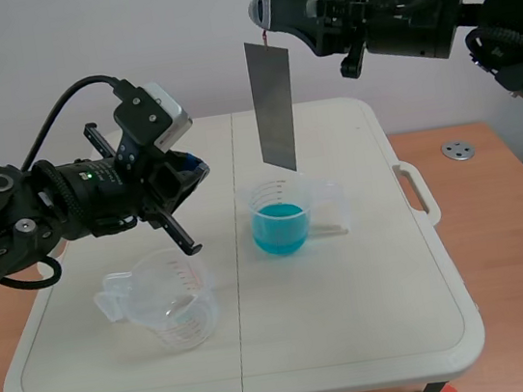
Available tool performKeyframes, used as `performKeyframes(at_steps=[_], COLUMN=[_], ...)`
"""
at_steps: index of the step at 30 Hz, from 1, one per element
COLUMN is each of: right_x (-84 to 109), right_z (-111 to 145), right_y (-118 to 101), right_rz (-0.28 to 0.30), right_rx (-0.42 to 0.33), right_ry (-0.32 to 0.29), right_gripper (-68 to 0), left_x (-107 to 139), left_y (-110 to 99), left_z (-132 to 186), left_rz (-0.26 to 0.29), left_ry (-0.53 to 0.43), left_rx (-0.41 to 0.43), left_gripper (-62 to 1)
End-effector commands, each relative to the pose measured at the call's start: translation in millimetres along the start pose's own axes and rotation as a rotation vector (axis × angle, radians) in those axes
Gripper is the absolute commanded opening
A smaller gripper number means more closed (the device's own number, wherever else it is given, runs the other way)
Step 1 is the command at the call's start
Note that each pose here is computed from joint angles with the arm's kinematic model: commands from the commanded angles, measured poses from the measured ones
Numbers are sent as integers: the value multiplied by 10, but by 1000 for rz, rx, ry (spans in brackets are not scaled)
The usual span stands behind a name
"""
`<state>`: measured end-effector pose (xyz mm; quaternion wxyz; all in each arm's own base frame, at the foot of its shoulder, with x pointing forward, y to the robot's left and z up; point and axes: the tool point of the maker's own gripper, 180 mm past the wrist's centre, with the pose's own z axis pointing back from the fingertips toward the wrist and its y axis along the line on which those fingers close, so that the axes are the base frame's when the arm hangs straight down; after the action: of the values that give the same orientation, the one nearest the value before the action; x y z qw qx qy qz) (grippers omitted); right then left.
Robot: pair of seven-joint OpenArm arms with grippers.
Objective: Hold the metal plate by the orange handle, dip it into the blue solution, take it out and point at it, then put the plate back in the beaker on the left.
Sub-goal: 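Raise the plate and point at it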
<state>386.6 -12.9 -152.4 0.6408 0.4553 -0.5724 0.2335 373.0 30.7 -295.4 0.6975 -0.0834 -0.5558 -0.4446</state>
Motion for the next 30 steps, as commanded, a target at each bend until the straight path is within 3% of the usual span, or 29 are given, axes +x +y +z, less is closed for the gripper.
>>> performKeyframes(at_steps=[1, 8, 12, 21, 30], right_x=[204, 204, 204, 202, 202], right_z=[-5, -6, -6, -7, -7], right_y=[61, 62, 62, 63, 64], right_rz=[34, 34, 34, 34, 34], right_rx=[29, 30, 30, 30, 30], right_ry=[-45, -45, -45, -44, -44], right_gripper=[-660, -660, -660, -660, -660], left_x=[101, 40, 129, 260, 274], left_y=[73, 130, 136, -199, -263], left_z=[-30, -95, -155, -210, -221], left_rz=[-15, -9, -11, -53, -57], left_ry=[-25, -7, -39, -67, -71], left_rx=[17, 27, 19, -152, -171], left_gripper=[-582, -582, -582, -582, -582])
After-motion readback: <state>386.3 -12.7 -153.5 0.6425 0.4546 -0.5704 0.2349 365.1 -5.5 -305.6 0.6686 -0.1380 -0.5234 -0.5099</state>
